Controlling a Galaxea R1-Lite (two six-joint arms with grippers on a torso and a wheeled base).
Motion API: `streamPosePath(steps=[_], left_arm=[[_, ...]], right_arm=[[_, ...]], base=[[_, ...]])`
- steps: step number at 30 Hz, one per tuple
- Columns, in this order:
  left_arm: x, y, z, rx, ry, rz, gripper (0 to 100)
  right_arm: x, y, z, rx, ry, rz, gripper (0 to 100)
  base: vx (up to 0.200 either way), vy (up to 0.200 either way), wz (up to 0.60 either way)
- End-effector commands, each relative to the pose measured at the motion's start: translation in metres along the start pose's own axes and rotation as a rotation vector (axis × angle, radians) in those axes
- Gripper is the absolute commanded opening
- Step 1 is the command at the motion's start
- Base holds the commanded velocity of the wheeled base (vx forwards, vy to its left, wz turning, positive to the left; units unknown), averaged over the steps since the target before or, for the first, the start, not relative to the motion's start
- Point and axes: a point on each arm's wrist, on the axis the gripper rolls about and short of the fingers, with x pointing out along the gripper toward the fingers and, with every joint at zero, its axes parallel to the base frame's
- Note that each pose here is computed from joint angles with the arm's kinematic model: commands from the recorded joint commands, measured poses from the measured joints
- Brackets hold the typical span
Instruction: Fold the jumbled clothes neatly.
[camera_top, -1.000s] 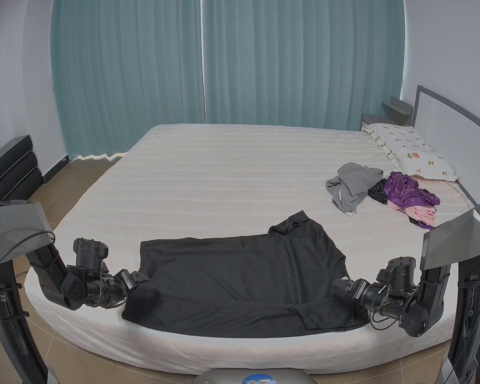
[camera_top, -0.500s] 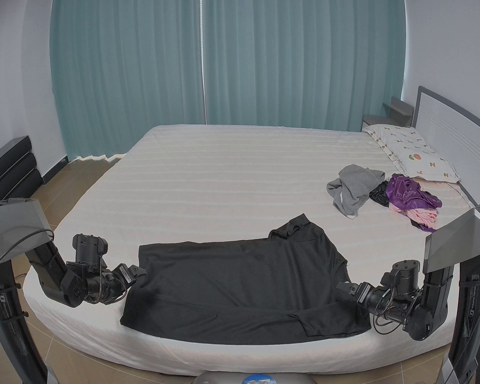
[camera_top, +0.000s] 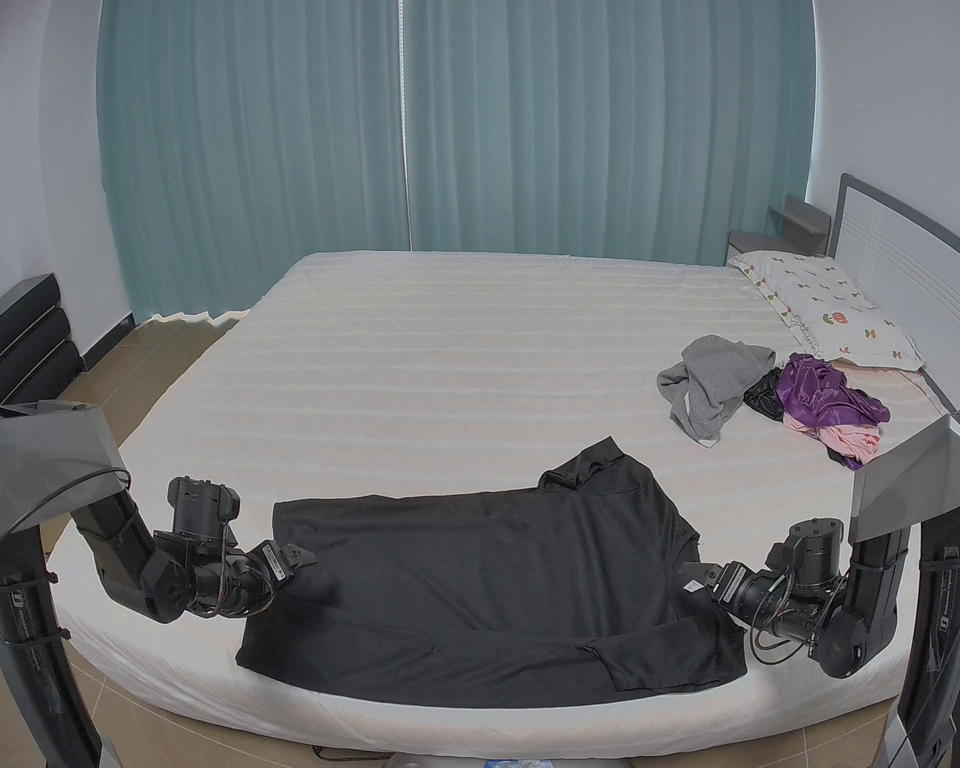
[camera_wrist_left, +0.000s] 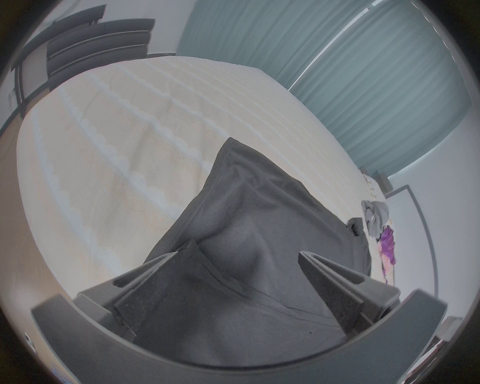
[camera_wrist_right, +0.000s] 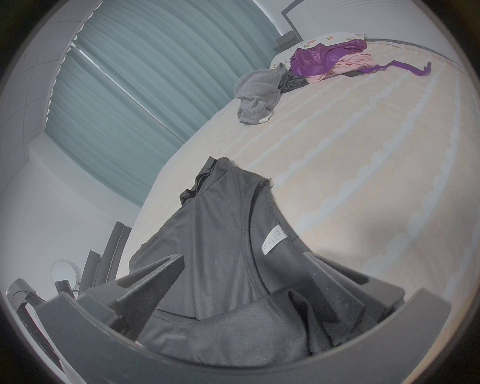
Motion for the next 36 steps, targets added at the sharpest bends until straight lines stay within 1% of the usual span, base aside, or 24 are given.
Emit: streamPosePath(steps=[1,3,10,13,21,22,25,29,34,36], left_arm=[[0.015,0.0,-0.006,0.048,0.018,0.027,100],[0.016,0.001,-0.007,0.066,0.004,0.044,100],[0.019,0.005,-0.01,0.071,-0.002,0.055,100],[0.021,0.007,-0.012,0.07,0.001,0.073,100],[0.02,0.01,-0.015,0.069,0.012,0.084,100],[0.02,0.01,-0.015,0.069,0.011,0.085,0],[0.018,0.011,-0.016,0.064,0.011,0.089,0],[0.013,0.018,-0.022,0.055,0.025,0.106,0],[0.009,0.021,-0.02,0.048,-0.015,0.086,0],[0.004,0.02,-0.019,0.048,-0.045,0.064,0]], right_arm=[[0.001,-0.004,0.002,0.009,-0.004,-0.01,100],[0.002,-0.005,0.0,0.008,0.004,-0.013,100],[0.002,-0.006,-0.002,0.006,0.014,-0.018,100],[0.002,-0.006,-0.001,0.007,0.011,-0.019,100],[0.002,-0.007,-0.002,0.005,0.014,-0.02,100],[0.001,-0.008,-0.002,0.006,0.016,-0.023,100],[0.001,-0.008,-0.002,0.005,0.017,-0.024,100],[0.005,-0.01,-0.005,0.005,0.029,-0.031,100],[0.007,-0.009,-0.007,-0.001,0.039,-0.028,100],[0.007,-0.009,-0.007,-0.004,0.036,-0.026,100]], base=[[0.0,0.0,0.0],[0.0,0.0,0.0],[0.0,0.0,0.0],[0.0,0.0,0.0],[0.0,0.0,0.0],[0.0,0.0,0.0],[0.0,0.0,0.0],[0.0,0.0,0.0],[0.0,0.0,0.0],[0.0,0.0,0.0]])
